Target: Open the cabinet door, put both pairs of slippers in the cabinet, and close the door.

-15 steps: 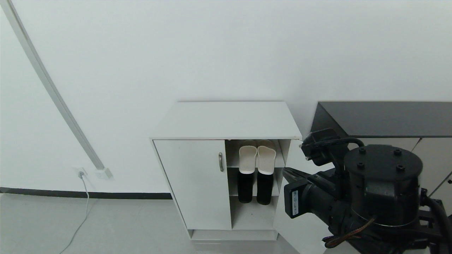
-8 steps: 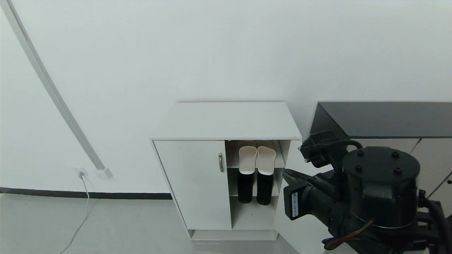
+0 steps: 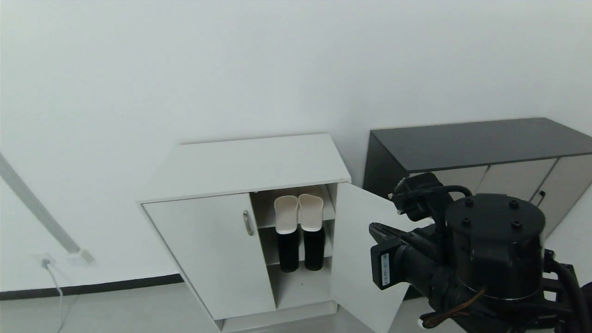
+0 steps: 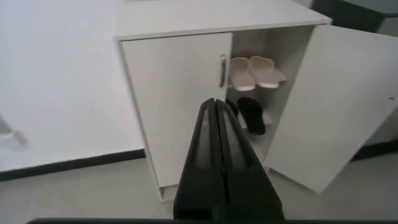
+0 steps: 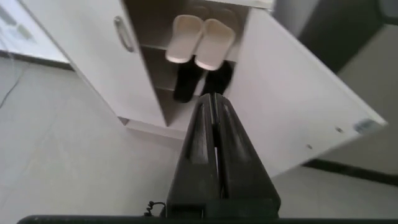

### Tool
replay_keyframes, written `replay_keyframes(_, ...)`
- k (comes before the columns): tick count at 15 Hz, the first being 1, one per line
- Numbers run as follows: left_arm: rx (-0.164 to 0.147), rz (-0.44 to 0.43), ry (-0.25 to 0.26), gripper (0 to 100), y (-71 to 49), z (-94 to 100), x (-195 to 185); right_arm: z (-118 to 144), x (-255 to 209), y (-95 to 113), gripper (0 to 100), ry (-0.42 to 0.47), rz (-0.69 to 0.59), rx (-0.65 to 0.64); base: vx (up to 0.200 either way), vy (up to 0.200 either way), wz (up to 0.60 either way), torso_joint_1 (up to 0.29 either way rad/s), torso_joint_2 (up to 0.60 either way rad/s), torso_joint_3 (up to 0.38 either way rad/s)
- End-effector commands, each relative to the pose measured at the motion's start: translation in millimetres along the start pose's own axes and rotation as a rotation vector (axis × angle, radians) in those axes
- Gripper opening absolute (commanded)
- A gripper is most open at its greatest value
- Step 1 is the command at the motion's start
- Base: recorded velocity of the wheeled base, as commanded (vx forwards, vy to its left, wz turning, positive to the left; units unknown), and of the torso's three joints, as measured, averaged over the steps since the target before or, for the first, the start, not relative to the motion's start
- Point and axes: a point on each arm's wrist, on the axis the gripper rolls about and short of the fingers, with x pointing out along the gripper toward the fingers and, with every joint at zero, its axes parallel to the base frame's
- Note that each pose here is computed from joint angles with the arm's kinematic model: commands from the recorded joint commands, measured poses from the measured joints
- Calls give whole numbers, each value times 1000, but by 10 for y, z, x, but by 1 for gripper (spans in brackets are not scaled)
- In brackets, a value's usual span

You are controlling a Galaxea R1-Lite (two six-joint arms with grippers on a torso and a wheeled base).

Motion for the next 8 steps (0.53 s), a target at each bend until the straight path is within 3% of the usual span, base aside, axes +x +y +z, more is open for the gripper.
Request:
replay_keyframes(1, 0, 1, 0, 0, 0, 2, 1, 3, 22, -31, 0, 1, -13, 0, 0, 0, 0, 0, 0, 0)
replay_keyframes(8, 2, 0, 2, 0, 0, 0, 1, 11, 156, -170, 0, 5, -44, 7, 0, 0, 0, 0, 0, 0)
